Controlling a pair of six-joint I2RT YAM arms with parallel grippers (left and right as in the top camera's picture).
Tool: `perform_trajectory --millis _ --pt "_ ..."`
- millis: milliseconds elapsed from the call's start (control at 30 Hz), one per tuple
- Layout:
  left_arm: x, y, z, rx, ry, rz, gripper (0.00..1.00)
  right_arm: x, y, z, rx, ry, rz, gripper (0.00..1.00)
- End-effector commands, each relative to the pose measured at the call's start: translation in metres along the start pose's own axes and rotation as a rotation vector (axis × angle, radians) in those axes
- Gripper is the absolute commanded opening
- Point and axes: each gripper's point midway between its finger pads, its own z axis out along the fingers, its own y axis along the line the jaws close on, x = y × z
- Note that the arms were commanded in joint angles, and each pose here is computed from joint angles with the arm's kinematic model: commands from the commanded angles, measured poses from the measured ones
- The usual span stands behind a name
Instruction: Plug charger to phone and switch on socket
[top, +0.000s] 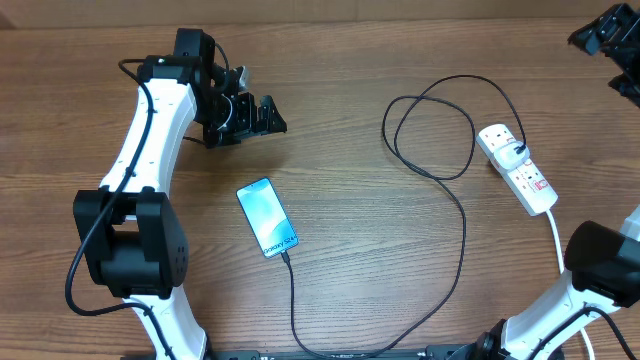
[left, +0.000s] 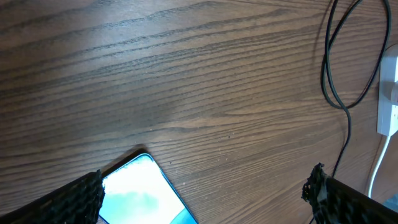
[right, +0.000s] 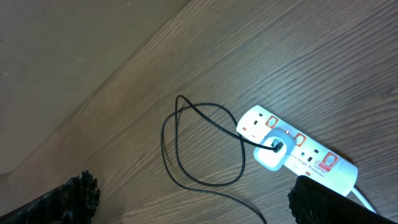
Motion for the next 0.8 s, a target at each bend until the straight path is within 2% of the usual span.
perform_trajectory --millis 0,700,767 --pt "-0.0059 -0.0097 -0.0137 0.002 -0.042 0.052 1.00 -0.0009 0.0085 -0.0145 -0.023 -0.034 -0.021 1.00" --pt "-0.0058 -0.0097 -0.0135 0.001 -0.042 0.053 1.00 -0.0014 0.0072 -0.0145 -0.016 -0.037 -0.020 1.00" --pt "-0.0076 -0.0004 -0.0139 -0.053 -0.051 0.051 1.00 -0.0014 0.0072 -0.0145 -0.016 -0.037 -0.020 1.00"
